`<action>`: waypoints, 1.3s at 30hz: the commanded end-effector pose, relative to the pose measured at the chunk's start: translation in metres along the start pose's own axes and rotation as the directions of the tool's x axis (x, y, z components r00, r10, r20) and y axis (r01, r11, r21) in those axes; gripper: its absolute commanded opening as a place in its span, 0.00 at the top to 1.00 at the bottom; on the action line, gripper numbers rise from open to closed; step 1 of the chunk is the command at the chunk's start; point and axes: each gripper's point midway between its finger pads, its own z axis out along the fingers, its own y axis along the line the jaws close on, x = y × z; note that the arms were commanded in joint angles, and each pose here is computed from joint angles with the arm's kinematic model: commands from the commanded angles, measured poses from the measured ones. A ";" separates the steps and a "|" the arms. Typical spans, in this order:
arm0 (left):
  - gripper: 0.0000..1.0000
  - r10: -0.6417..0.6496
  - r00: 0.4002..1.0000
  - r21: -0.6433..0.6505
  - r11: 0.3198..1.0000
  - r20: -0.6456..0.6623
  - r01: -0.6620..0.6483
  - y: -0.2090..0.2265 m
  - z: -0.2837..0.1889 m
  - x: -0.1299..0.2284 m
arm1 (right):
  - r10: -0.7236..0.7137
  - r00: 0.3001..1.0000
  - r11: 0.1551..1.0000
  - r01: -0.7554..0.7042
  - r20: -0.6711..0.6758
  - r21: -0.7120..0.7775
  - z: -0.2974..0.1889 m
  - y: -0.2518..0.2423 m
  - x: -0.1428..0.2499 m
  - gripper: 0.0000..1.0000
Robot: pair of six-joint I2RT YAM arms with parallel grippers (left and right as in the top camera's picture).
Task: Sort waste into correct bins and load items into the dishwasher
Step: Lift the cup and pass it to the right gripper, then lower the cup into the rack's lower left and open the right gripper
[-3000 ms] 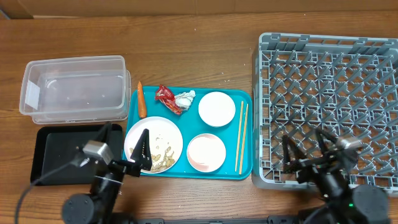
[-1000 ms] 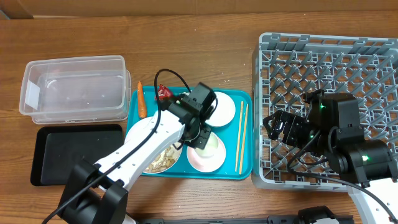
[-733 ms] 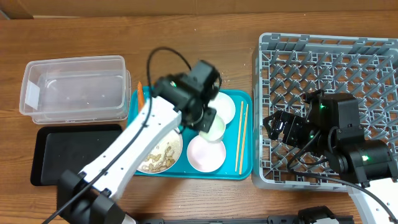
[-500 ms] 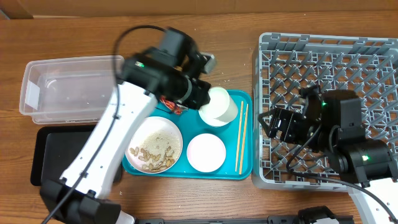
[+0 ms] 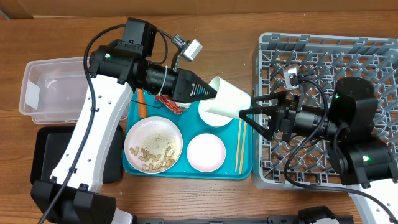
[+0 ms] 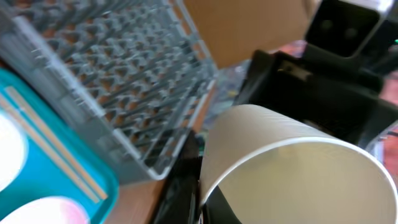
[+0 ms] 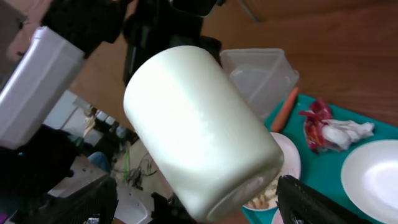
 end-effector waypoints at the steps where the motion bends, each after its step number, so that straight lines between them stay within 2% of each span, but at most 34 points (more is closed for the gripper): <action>1: 0.96 0.069 0.997 0.160 0.984 0.024 -0.072 -0.034 -0.001 -0.004 | -0.057 0.998 0.995 0.057 -0.001 -0.085 -0.005 0.024 -0.004 0.15; 9: 0.96 0.082 0.996 0.234 0.968 0.033 -0.088 -0.048 -0.001 -0.005 | -0.058 0.998 0.994 0.057 -0.003 -0.091 -0.005 0.024 -0.004 0.23; 16: 0.96 0.109 0.994 0.225 0.969 -0.016 -0.102 -0.053 0.017 0.003 | -0.101 0.995 0.990 0.103 0.023 -0.100 -0.005 0.028 -0.011 0.25; 24: 0.94 0.138 0.990 0.196 0.972 -0.022 -0.131 -0.050 0.024 0.001 | -0.096 0.995 0.985 0.094 -0.001 -0.146 -0.006 0.035 -0.006 0.39; 25: 0.89 0.135 0.991 0.195 0.972 -0.018 -0.129 -0.050 0.024 -0.001 | -0.096 0.995 0.985 0.095 -0.001 -0.146 -0.006 0.035 -0.006 0.41; 26: 0.69 0.130 0.991 0.194 0.973 -0.015 -0.124 -0.050 0.024 -0.003 | -0.097 0.995 0.985 0.095 0.000 -0.145 -0.006 0.035 -0.006 0.42; 27: 0.37 0.122 0.992 0.194 0.974 -0.013 -0.117 -0.050 0.024 -0.005 | -0.098 0.995 0.986 0.097 0.004 -0.138 -0.006 0.035 -0.006 0.42; 28: 0.13 0.115 0.993 0.193 0.975 -0.011 -0.110 -0.050 0.024 -0.007 | -0.098 0.995 0.987 0.099 0.009 -0.126 -0.006 0.033 -0.007 0.42; 29: 0.00 0.110 0.994 0.193 0.976 -0.009 -0.106 -0.050 0.024 -0.008 | -0.101 0.995 0.989 0.102 0.018 -0.110 -0.007 0.032 -0.009 0.43; 31: 0.00 0.098 0.995 0.185 0.978 0.001 -0.096 -0.048 0.022 -0.013 | -0.107 0.993 0.992 0.109 0.039 -0.065 -0.009 0.028 -0.011 0.43; 35: 0.00 0.061 0.997 0.149 0.987 0.050 -0.067 -0.035 0.005 -0.025 | -0.086 0.990 0.986 0.069 0.109 0.154 -0.021 0.004 -0.015 0.44; 39: 0.00 -0.028 0.993 0.108 0.994 0.118 0.016 -0.016 -0.025 -0.036 | -0.020 0.982 0.905 -0.062 0.186 0.422 -0.048 -0.031 -0.006 0.46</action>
